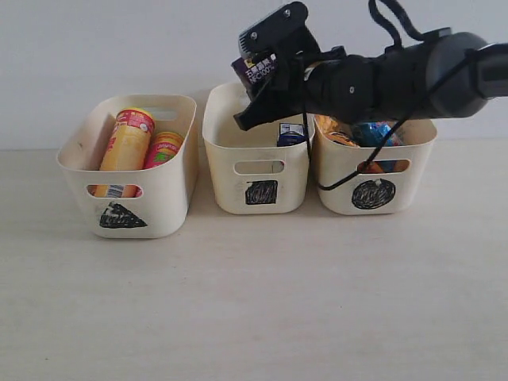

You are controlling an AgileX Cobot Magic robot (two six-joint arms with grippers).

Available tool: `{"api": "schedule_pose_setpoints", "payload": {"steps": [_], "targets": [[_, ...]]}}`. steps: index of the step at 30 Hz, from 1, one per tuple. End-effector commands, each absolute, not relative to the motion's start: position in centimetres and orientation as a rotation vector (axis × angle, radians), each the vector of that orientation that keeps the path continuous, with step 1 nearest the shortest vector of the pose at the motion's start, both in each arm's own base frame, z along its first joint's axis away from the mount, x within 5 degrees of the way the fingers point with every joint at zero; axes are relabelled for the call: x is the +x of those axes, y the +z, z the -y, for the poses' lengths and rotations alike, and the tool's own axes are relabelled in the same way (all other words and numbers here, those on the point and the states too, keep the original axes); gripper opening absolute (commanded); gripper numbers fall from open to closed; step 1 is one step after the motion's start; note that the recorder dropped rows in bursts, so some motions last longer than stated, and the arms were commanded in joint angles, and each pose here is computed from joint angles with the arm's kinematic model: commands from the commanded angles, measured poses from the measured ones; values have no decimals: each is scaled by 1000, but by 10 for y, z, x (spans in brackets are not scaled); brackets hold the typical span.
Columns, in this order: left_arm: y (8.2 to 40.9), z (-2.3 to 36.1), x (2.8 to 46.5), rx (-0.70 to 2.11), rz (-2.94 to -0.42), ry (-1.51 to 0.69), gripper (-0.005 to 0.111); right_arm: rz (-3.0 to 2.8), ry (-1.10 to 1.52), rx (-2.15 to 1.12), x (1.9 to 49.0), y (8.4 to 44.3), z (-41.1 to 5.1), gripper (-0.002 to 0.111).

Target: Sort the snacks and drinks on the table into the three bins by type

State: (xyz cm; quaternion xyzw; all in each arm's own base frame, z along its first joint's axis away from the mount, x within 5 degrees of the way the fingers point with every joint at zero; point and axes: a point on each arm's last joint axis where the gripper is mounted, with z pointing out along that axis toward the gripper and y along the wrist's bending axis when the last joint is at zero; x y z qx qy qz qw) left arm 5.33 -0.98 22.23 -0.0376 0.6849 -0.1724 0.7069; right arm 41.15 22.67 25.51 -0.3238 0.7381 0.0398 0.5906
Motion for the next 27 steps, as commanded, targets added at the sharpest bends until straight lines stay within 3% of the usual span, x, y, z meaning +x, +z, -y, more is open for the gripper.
{"api": "schedule_pose_setpoints", "payload": {"steps": [1,3,5,7,8,10,12,17,18,23,24,27], "targets": [[221,10,53,-95,-1525,-392,4,-1712,119,-694,433,248,-237,1],[221,10,53,-95,-1525,-392,4,-1719,119,-697,439,239,-240,2],[221,10,53,-96,-1527,-391,4,-1726,118,-700,441,234,-241,10],[221,10,53,-96,-1527,-391,4,-1738,120,-692,443,228,-241,27],[221,10,53,-96,-1527,-391,4,-1752,126,-670,445,226,-238,46],[221,10,53,-96,-1527,-391,4,-1766,132,-650,447,223,-236,68],[221,10,53,-96,-1527,-391,4,-1775,134,-634,448,223,-233,74],[221,10,53,-96,-1527,-391,4,-1746,140,-582,447,249,-221,65],[221,10,53,-96,-1527,-391,4,-1738,151,-566,445,257,-220,60],[221,10,53,-96,-1527,-391,4,-1817,182,-597,436,275,-209,6],[221,10,53,-96,-1527,-391,4,-1857,198,-589,436,275,-204,0],[221,10,53,-96,-1527,-391,4,-2062,268,-520,436,270,-174,1]]}}
